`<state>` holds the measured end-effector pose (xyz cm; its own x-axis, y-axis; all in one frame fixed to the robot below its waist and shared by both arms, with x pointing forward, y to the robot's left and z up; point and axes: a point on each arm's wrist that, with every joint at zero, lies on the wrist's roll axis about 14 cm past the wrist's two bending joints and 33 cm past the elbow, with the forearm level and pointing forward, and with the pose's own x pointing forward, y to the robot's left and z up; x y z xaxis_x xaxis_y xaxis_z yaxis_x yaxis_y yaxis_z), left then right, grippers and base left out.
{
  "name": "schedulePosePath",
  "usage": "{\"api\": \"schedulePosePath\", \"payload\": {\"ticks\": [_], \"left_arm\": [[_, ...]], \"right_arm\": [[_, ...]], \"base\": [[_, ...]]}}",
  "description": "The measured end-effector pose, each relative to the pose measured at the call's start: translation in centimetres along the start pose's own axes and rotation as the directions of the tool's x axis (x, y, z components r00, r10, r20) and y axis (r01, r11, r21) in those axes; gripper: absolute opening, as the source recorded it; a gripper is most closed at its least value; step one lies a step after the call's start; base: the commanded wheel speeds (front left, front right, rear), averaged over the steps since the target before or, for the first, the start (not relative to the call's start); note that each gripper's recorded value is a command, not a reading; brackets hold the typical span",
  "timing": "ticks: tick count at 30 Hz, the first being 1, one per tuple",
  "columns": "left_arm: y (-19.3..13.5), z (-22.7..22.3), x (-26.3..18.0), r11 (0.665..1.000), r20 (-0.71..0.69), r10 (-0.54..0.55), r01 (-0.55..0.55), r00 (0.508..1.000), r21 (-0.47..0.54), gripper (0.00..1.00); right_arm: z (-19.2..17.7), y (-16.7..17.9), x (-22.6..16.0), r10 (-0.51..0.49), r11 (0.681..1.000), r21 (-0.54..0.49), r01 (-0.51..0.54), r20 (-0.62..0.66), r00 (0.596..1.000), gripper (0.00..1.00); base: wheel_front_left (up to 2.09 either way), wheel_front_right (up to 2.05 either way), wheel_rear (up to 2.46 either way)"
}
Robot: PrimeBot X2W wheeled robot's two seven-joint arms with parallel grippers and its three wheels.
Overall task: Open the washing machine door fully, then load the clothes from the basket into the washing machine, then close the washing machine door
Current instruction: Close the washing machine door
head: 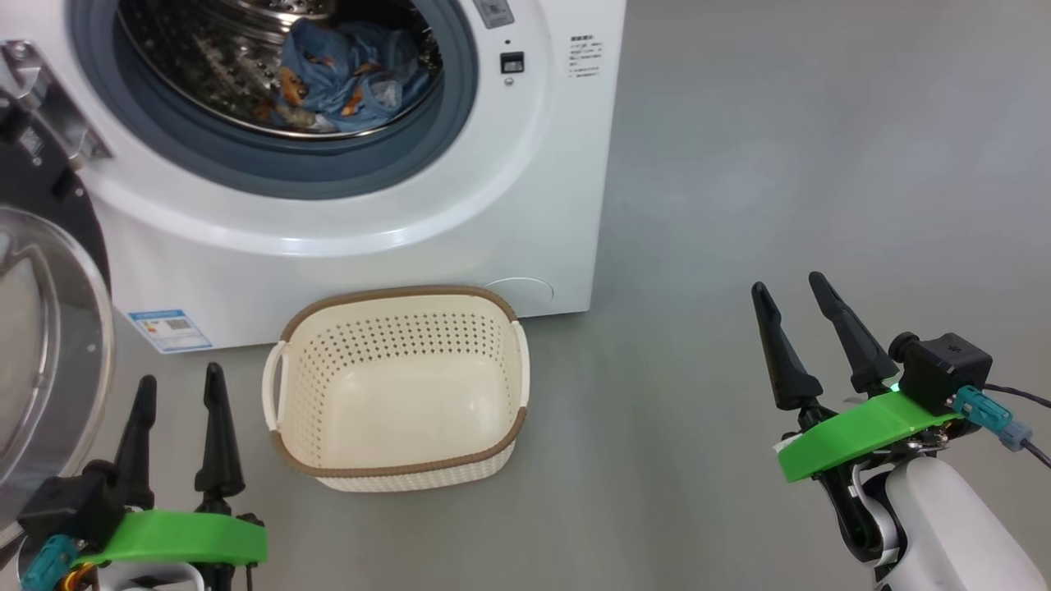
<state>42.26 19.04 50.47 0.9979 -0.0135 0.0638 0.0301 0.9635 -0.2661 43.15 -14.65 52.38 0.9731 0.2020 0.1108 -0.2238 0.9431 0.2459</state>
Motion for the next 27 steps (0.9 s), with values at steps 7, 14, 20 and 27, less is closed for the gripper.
{"api": "schedulePosePath", "payload": {"ticks": [7,14,20,27], "left_arm": [[1.3,0.6,-0.9,0.999,0.014,0.039,-0.039,0.999,0.010,1.00],[3.0,1.6,-2.5,0.994,0.039,0.105,-0.106,0.994,0.030,1.00],[5.0,2.1,-4.6,0.984,0.050,0.171,-0.173,0.984,0.034,1.00],[7.2,2.9,-7.0,0.968,0.070,0.244,-0.247,0.967,0.043,1.00]], "right_arm": [[-0.6,1.5,0.9,0.048,0.999,0.003,-0.048,-0.014,0.999,1.00],[-1.2,3.7,1.7,0.115,0.993,0.008,-0.114,-0.032,0.993,1.00],[-2.5,6.0,2.0,0.174,0.985,0.034,-0.172,-0.063,0.983,1.00],[-2.9,8.9,2.9,0.247,0.968,0.059,-0.243,-0.069,0.967,1.00]], "base": [[0.00,0.00,0.00],[0.00,0.00,0.00],[0.00,0.00,0.00],[0.00,0.00,0.00]]}}
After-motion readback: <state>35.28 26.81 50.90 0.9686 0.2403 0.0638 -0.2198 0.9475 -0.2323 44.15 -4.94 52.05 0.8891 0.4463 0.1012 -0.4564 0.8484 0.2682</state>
